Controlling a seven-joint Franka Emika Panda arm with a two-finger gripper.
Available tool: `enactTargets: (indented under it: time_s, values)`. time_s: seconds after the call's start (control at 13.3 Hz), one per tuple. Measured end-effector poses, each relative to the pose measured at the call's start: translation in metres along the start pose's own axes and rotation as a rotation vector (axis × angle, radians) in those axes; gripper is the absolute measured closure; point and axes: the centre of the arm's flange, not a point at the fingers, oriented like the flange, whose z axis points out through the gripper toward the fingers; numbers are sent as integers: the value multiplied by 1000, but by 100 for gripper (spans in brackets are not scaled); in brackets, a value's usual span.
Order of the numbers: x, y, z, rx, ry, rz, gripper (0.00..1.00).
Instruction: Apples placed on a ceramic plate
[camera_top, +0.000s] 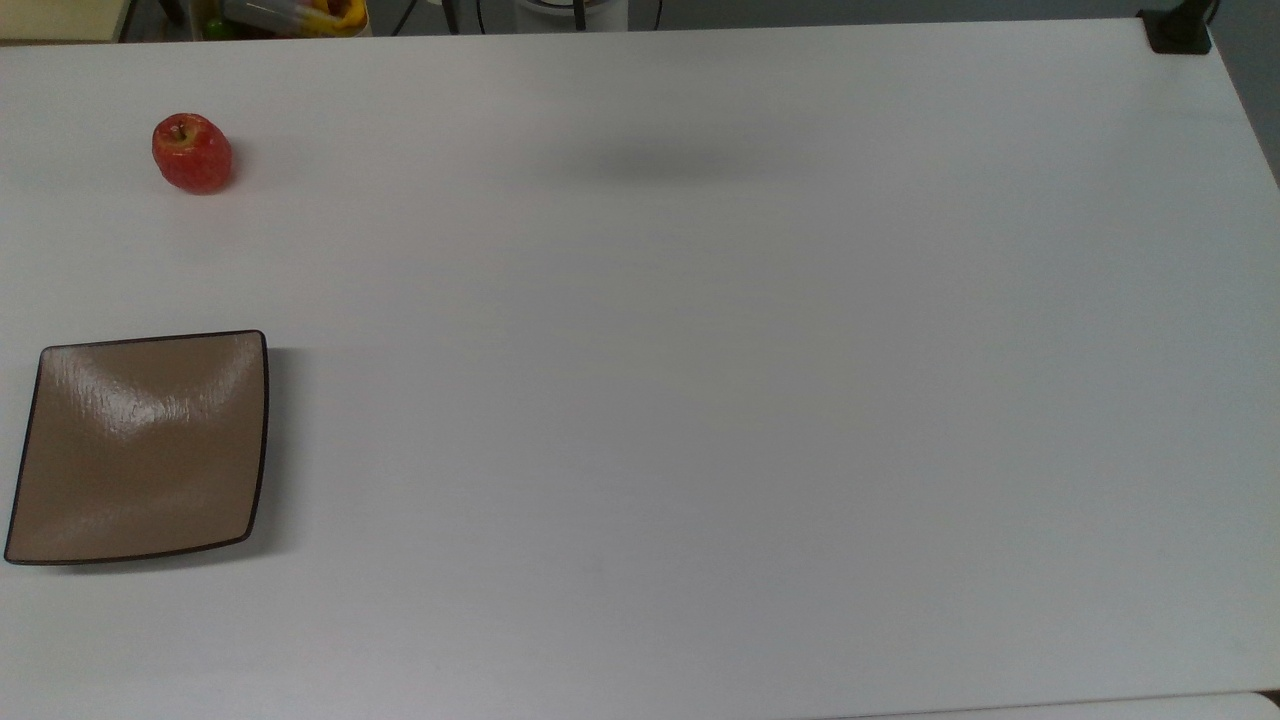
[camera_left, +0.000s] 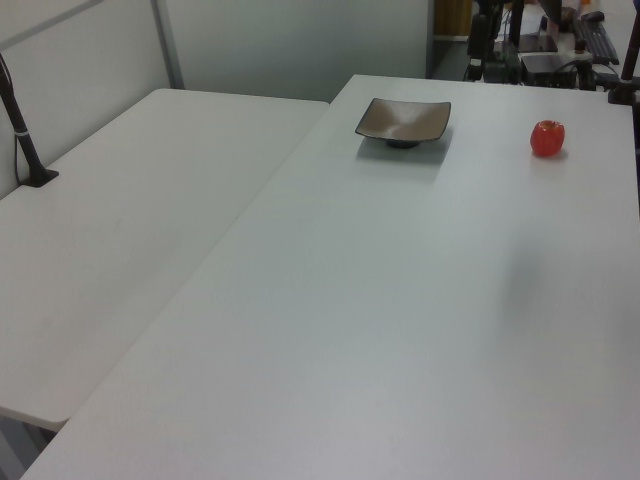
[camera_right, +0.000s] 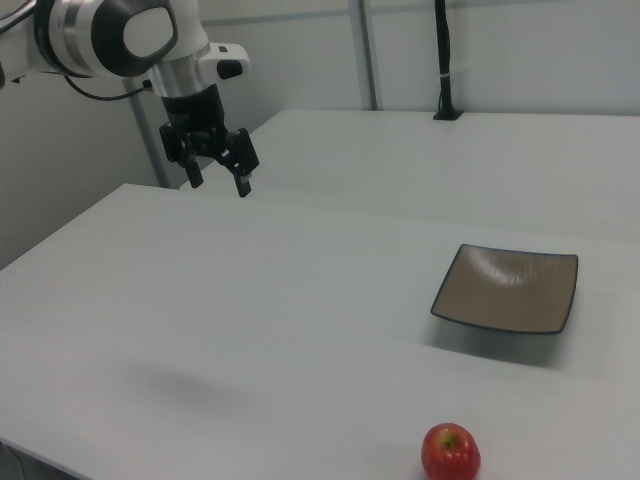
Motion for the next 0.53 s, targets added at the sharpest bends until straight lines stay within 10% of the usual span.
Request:
enactTargets:
  time_s: [0.53]
  values:
    - [-3, -1, -6, 1, 10, -2, 0]
